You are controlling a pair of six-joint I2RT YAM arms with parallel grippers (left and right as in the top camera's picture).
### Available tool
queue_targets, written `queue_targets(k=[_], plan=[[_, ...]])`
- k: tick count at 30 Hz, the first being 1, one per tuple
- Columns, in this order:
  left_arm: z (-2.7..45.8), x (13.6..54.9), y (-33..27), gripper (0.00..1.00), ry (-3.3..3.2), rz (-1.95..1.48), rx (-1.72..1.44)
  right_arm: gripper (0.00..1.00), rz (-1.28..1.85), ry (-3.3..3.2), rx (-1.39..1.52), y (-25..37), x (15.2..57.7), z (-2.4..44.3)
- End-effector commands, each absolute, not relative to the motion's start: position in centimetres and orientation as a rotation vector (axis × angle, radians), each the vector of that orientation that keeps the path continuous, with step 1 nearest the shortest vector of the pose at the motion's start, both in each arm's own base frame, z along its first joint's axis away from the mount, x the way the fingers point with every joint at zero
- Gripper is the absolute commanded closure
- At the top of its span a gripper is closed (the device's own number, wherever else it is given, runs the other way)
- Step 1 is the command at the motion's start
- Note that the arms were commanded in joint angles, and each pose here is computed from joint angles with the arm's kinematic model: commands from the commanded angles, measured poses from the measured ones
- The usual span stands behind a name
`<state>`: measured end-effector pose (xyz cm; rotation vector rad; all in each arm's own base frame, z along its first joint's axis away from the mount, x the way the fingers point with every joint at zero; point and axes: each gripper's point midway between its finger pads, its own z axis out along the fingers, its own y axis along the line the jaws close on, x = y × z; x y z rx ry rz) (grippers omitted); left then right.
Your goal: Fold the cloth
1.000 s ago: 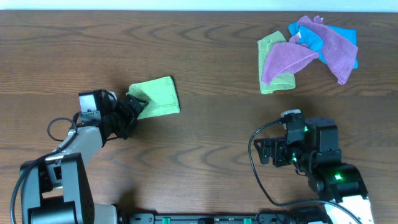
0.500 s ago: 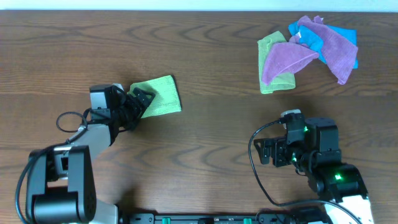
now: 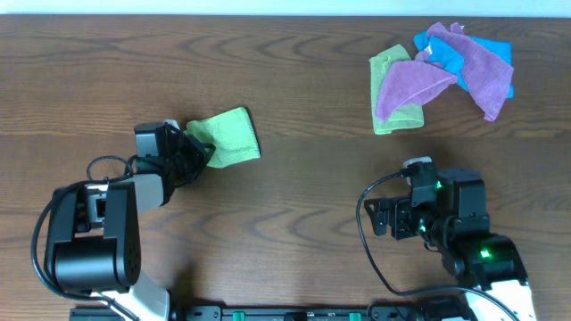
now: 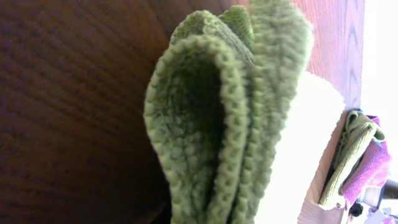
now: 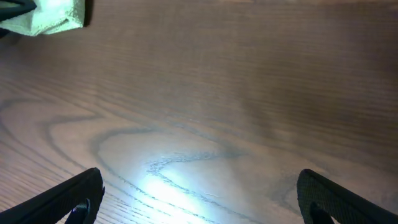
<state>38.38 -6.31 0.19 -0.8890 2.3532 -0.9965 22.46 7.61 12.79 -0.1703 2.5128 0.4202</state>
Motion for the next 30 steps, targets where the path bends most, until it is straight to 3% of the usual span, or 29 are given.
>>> queue_targets(k=[1, 10, 18, 23, 30], plan=[[0.3, 38.6, -6.7, 0.94, 2.352, -1.049, -0.846, 0.01, 0.418, 2.515, -0.143, 7.3, 22.4, 12.6], [10.5, 46.2, -5.2, 0.94, 2.114, -1.170, -0.736, 0.01, 0.418, 2.515, -0.142, 7.3, 22.4, 12.6], [17.1, 52.3, -1.2, 0.94, 2.067, -0.928, -0.721, 0.01, 0.418, 2.515, -0.143, 7.3, 22.4, 12.6], [18.0, 55.6, 0.6, 0.94, 2.046, -0.870, -0.703, 0.01, 0.418, 2.515, -0.143, 7.3, 22.4, 12.6], [15.2, 59.8, 2.5, 0.94, 2.073, -0.901, -0.730, 0.01, 0.418, 2.515, -0.143, 7.3, 22.4, 12.6]])
